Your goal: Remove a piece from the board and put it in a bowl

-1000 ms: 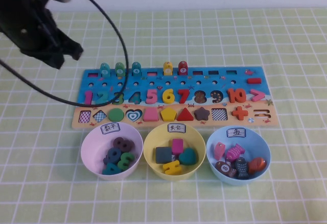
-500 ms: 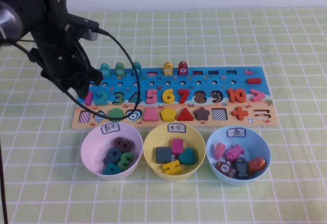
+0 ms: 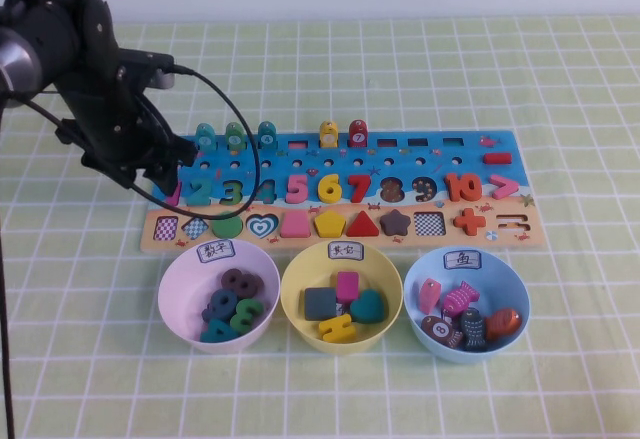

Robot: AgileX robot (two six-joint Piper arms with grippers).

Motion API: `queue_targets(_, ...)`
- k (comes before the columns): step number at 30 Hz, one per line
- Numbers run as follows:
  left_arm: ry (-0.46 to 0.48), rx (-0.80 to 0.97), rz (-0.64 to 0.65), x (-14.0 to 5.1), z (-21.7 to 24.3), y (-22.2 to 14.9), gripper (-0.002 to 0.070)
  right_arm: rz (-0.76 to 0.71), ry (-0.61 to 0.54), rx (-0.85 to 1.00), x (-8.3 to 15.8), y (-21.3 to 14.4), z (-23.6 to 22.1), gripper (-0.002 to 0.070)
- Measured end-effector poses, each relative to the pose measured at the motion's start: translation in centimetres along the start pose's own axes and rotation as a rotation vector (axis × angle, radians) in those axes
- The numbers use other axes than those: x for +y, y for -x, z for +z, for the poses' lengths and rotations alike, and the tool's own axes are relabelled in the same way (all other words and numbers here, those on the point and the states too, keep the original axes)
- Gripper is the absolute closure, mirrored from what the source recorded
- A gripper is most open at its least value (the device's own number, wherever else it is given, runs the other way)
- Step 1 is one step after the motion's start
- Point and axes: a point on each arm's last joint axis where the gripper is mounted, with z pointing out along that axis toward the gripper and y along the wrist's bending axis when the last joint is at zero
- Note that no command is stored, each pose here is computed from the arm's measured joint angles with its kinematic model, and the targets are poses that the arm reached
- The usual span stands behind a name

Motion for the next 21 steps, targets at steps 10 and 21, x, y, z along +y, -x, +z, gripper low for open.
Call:
queue_targets(10,-0.003,-0.044,-0.009,0.1,0.4,0.5,0.0279,0.000,0.000,0.000,0.0,0.0,0.0,0.0695)
queue_targets(21,0.024,-0.016,0.015,-1.7,2.3,0.7,0.0279,0.000,0.000,0.000,0.0,0.0,0.0,0.0695)
